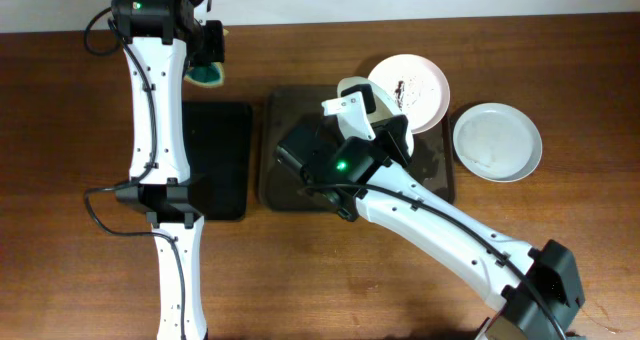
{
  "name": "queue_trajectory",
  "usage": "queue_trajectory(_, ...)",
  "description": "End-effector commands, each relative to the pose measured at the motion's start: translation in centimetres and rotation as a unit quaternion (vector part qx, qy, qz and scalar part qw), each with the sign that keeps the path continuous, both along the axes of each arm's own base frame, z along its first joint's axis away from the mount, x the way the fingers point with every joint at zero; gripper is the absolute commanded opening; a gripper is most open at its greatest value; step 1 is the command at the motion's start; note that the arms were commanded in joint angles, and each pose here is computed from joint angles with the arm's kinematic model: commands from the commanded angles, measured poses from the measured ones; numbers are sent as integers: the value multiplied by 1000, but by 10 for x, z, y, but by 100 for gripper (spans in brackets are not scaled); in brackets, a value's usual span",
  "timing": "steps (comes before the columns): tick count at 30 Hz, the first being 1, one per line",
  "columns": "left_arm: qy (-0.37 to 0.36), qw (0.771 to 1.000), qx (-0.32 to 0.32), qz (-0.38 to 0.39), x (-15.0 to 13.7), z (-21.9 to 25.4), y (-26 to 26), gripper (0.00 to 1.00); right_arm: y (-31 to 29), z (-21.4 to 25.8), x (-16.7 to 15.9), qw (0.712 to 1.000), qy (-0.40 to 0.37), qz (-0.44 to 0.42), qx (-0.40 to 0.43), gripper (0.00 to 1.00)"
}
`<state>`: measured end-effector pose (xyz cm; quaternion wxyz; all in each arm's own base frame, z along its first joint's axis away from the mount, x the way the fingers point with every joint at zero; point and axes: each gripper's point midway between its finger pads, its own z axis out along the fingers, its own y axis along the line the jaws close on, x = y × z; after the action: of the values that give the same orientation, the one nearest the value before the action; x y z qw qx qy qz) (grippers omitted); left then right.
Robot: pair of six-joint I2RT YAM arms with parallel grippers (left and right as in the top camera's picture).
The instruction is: Clean dirty plates on tray and stack at the side
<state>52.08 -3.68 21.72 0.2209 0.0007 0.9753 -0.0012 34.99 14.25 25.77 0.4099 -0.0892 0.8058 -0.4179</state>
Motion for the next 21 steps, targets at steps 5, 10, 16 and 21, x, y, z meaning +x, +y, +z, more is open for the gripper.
queue_trajectory(5,-16,1000,-9,2,-2,14,-1,0,35,-84,4,937,201,30,283,4)
queue_trajectory(10,-9,1000,-8,-4,-3,10,-8,0,35,-156,17,807,375,85,448,4)
queue_trajectory(16,-9,1000,-8,-18,-4,10,-22,0,19,-208,26,763,430,79,475,64)
queue_trajectory(21,-9,1000,-8,-26,-5,10,-31,0,18,-219,-18,681,442,-124,570,72)
